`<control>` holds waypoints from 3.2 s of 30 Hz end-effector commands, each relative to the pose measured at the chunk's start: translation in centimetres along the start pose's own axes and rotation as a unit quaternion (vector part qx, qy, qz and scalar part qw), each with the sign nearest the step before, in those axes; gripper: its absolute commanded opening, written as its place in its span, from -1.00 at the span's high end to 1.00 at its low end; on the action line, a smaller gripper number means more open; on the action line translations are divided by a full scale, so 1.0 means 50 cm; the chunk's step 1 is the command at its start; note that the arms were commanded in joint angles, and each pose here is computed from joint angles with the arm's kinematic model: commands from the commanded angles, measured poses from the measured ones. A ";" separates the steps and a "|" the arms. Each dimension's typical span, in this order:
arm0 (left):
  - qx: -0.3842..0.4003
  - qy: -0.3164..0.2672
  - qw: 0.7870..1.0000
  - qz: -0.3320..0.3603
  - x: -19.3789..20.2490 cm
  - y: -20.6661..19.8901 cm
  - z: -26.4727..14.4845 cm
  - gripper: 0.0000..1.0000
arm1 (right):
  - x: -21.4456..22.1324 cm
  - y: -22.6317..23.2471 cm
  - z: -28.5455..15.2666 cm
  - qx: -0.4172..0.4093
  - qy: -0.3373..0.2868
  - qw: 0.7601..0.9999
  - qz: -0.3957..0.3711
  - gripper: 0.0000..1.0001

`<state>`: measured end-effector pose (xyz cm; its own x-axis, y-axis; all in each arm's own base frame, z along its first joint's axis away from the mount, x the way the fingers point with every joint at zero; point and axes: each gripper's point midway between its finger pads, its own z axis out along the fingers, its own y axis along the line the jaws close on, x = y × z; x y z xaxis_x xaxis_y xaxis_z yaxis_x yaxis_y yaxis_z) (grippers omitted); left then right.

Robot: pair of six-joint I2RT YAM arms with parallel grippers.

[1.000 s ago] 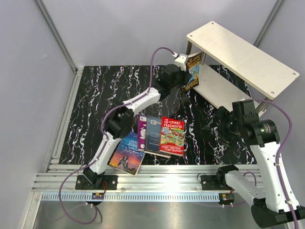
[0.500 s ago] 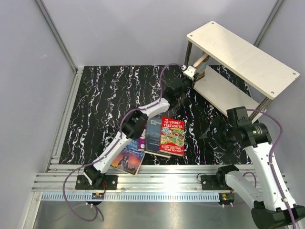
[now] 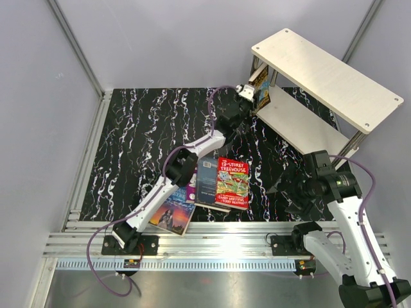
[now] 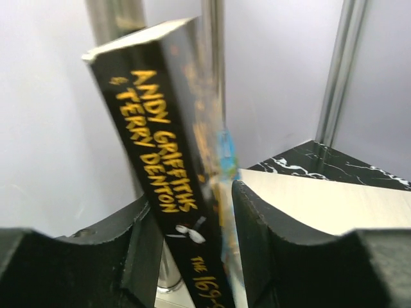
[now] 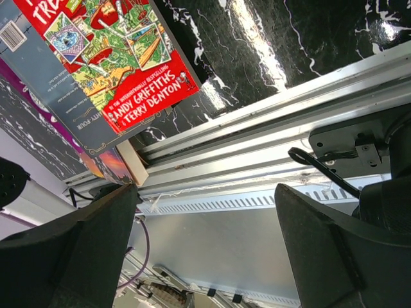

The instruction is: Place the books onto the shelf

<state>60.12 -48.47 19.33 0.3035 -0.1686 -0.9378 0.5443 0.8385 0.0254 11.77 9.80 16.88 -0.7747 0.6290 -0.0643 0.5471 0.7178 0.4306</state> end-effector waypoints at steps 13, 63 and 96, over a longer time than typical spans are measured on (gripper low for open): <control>-0.030 -0.049 0.998 -0.013 -0.086 0.036 -0.012 0.57 | -0.011 0.018 0.026 -0.012 0.006 1.000 0.004 -0.88; -0.087 -0.089 0.978 -0.167 -0.061 0.066 0.004 -0.94 | 0.019 -0.008 0.063 -0.033 0.018 0.999 0.029 -0.82; -0.121 0.175 0.966 -0.147 -0.266 0.062 -0.365 -0.36 | -0.185 0.232 0.131 -0.120 -0.041 0.989 -0.081 1.00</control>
<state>45.16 -36.49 25.51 -0.0282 -0.2787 -0.9600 0.4259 0.8654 -0.2638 21.77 12.89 14.98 -0.8168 0.5661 -0.1110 0.4345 0.7303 0.5271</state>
